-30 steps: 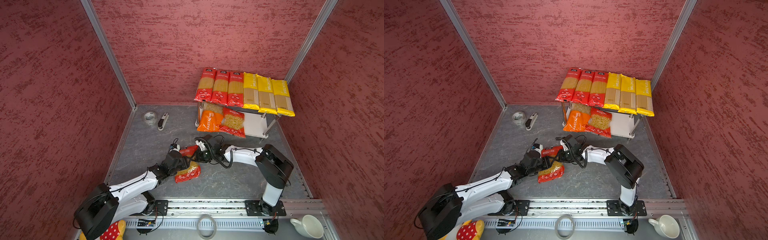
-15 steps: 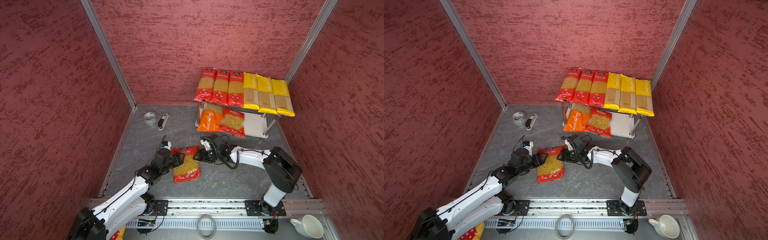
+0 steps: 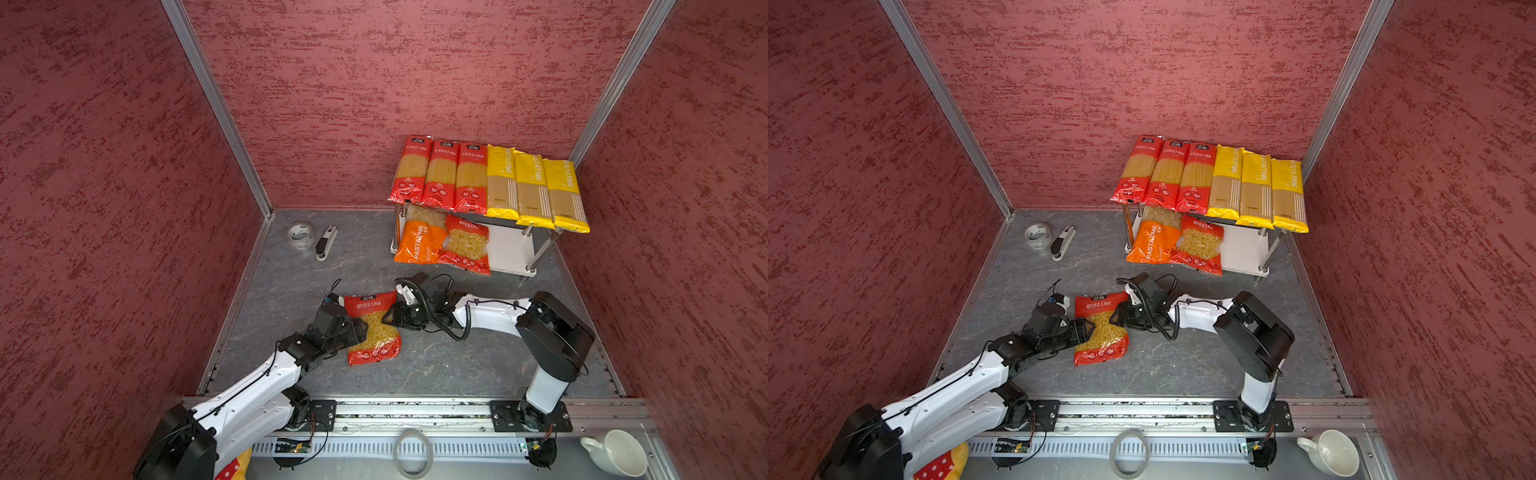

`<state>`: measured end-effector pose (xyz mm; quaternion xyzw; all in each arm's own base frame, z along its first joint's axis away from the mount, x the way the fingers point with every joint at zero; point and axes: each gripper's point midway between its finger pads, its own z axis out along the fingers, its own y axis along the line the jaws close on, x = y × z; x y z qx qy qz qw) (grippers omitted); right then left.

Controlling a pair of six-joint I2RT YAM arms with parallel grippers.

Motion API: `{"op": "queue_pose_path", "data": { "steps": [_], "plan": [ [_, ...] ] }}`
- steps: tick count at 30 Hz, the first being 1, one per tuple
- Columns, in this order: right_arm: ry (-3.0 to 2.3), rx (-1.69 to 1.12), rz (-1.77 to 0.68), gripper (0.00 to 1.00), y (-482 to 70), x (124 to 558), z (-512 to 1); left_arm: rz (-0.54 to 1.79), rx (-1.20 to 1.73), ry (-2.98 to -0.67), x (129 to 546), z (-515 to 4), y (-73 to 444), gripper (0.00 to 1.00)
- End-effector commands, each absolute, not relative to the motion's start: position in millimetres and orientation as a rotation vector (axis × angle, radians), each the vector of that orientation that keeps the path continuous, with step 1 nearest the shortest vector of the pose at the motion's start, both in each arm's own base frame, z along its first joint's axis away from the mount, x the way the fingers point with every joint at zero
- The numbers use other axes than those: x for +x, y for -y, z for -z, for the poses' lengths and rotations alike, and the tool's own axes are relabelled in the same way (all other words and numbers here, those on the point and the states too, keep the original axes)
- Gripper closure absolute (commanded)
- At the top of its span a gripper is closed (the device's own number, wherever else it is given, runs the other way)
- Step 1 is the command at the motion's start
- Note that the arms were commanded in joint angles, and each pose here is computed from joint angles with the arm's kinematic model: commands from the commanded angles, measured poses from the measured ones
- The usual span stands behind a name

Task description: Place and organize the pasta boxes and bags onto the shelf

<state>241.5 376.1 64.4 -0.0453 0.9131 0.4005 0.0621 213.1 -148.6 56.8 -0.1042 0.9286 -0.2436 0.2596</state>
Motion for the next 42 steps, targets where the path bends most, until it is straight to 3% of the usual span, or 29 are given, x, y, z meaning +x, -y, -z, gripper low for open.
{"op": "queue_pose_path", "data": {
  "steps": [1, 8, 14, 16, 18, 23, 28, 35, 42],
  "plan": [
    [-2.718, -0.195, -1.251, 0.42, -395.0, 246.1, -75.1, 0.738, -0.272, -2.463, 221.7, -58.0, 165.0, 0.29],
    [-2.711, -0.252, -1.262, 0.61, -397.7, 243.9, -75.4, 0.965, -0.238, -2.289, 234.2, -86.8, 193.2, 0.41],
    [-2.669, -0.266, -1.259, 0.74, -394.1, 245.1, -85.1, 0.922, -0.213, -2.264, 234.6, -98.2, 186.6, 0.6],
    [-2.65, -0.273, -1.248, 0.79, -392.9, 247.3, -89.8, 0.912, -0.21, -2.269, 233.5, -99.5, 184.9, 0.62],
    [-2.641, -0.27, -1.226, 0.8, -389.3, 249.7, -90.1, 0.897, -0.206, -2.282, 231.5, -101.6, 183.0, 0.61],
    [-2.659, -0.246, -1.201, 0.81, -381.5, 253.1, -82.1, 0.678, -0.296, -2.382, 222.1, -91.3, 148.7, 0.38],
    [-2.656, -0.224, -1.206, 0.82, -380.1, 255.9, -79.8, 0.515, -0.394, -2.464, 210.9, -68.6, 118.5, 0.26],
    [-2.67, -0.211, -1.232, 0.84, -383.7, 255.4, -74.5, 0.777, -0.358, -2.409, 217.8, -63.5, 154.9, 0.23],
    [-2.662, -0.198, -1.244, 0.87, -383.0, 254.7, -76.1, 0.901, -0.265, -2.345, 227.3, -75.3, 182.4, 0.32]
  ]
}}
